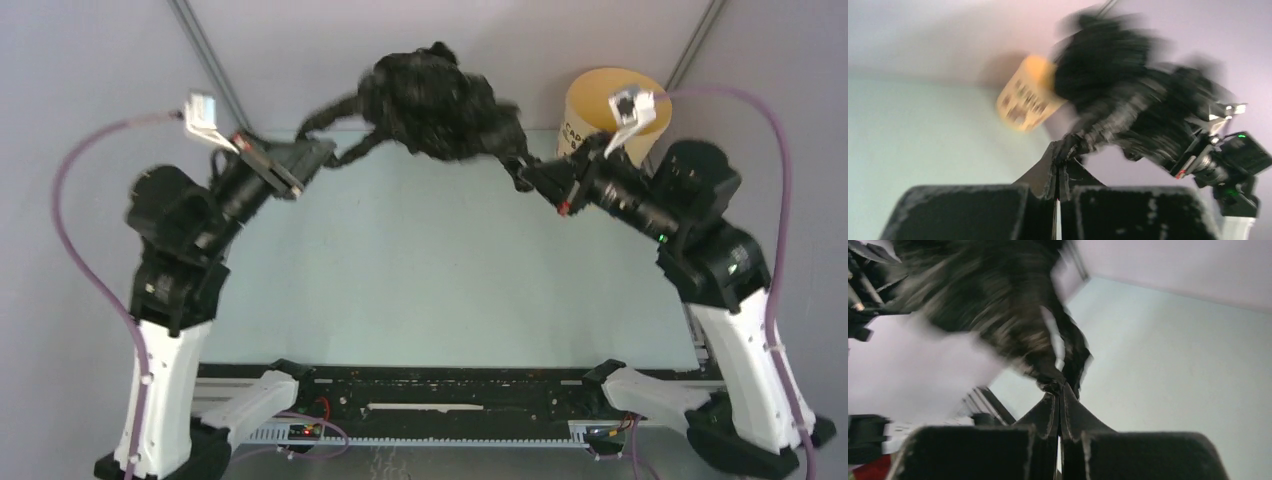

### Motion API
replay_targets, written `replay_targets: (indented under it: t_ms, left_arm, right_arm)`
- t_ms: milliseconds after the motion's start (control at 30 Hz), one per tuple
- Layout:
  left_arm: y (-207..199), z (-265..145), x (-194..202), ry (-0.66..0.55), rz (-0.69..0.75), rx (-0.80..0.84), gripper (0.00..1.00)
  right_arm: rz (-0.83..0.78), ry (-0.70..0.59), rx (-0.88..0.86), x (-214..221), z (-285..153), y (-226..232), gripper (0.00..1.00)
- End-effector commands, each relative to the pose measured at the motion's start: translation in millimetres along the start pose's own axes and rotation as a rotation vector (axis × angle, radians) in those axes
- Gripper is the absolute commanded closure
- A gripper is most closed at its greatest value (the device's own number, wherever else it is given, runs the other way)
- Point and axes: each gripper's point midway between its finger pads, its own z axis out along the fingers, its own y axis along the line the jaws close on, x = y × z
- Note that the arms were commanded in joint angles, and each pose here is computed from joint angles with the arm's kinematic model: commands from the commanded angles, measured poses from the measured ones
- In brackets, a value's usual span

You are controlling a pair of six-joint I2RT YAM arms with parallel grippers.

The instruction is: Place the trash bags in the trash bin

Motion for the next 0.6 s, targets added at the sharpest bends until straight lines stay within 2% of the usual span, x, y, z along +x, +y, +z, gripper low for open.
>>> replay_targets:
  t_ms: [0, 67, 133, 233, 333, 433, 500, 567]
  left_arm:
    - [187, -6, 207, 0.509, -0.307, -0.467, 1.0]
    - [205, -27, 248, 0.565, -0.339, -0.484, 1.0]
    - [198, -39, 249, 0.517, -0.311, -0.454, 1.0]
    - [183, -40, 242, 0.491, -0.31, -0.388, 1.0]
    - [177, -31, 244, 0.544, -0.327, -0.364, 1.0]
    - [167, -16, 230, 0.515, -0.339, -0.329, 1.0]
    - [158, -6, 219, 0.487, -0.353, -0.294, 1.0]
    - [151, 1, 218, 0.487, -0.387, -0.256, 1.0]
  right_arm:
    - [0.221, 0.457, 0.239, 197, 38, -113, 1.0]
    - [0.23, 0.64, 0.29, 271, 26, -125, 1.0]
    - [0.145, 0.705, 0.341, 299, 13, -124, 1.0]
    - [0.034, 0.695, 0.352, 299, 7, -120, 1.0]
    - [0.008, 0.673, 0.341, 291, 8, -123, 0.97]
    - [-0.007, 0.666, 0.342, 284, 6, -126, 0.96]
    - [-0.004, 0.666, 0.33, 281, 6, -123, 0.86]
    - [0.034, 0.667, 0.274, 280, 5, -108, 0.7]
